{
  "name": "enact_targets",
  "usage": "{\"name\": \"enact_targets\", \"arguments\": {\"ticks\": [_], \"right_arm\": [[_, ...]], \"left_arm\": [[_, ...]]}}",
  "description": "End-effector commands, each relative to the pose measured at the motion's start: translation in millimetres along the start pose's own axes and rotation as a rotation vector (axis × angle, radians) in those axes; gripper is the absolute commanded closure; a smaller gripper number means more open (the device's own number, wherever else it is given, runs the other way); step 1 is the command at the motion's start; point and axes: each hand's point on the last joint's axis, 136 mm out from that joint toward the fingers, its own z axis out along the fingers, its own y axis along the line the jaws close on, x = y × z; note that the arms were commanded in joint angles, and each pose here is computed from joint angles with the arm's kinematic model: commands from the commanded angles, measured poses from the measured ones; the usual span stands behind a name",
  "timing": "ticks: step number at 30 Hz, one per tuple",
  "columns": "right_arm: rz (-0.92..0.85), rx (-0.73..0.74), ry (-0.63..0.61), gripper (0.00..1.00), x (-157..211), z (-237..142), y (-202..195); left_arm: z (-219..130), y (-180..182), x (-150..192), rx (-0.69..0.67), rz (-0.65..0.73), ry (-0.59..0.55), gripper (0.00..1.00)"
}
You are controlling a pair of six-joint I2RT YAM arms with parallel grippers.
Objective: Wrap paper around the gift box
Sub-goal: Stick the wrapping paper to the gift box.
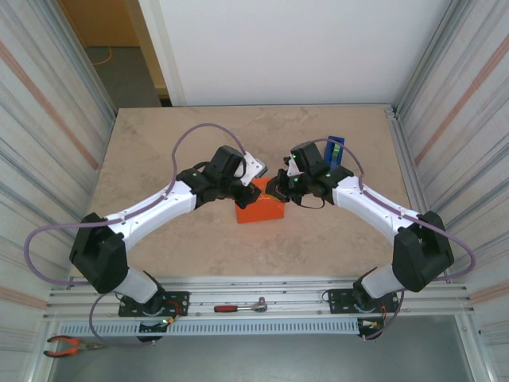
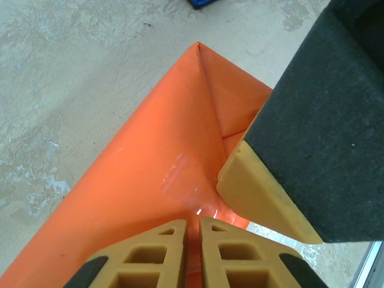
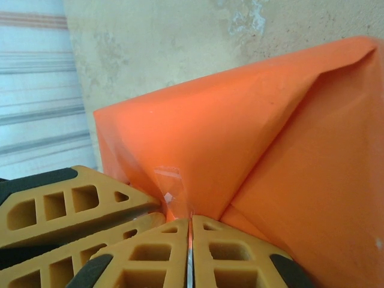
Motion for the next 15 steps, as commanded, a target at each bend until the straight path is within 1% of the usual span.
{"name": "enact_targets", "arguments": {"ticks": [1, 15], "right_arm": [[0.006, 0.104, 0.085, 0.88, 24.2, 10.1, -28.7], [-0.003, 0.094, 0.086, 0.84, 24.6, 5.6, -23.1]], "left_arm": [[6.3, -4.4, 29.7, 0.018, -0.022, 0.09, 0.86], [7.4, -3.7, 30.8, 0.016, -0.024, 0.093, 0.87]]}}
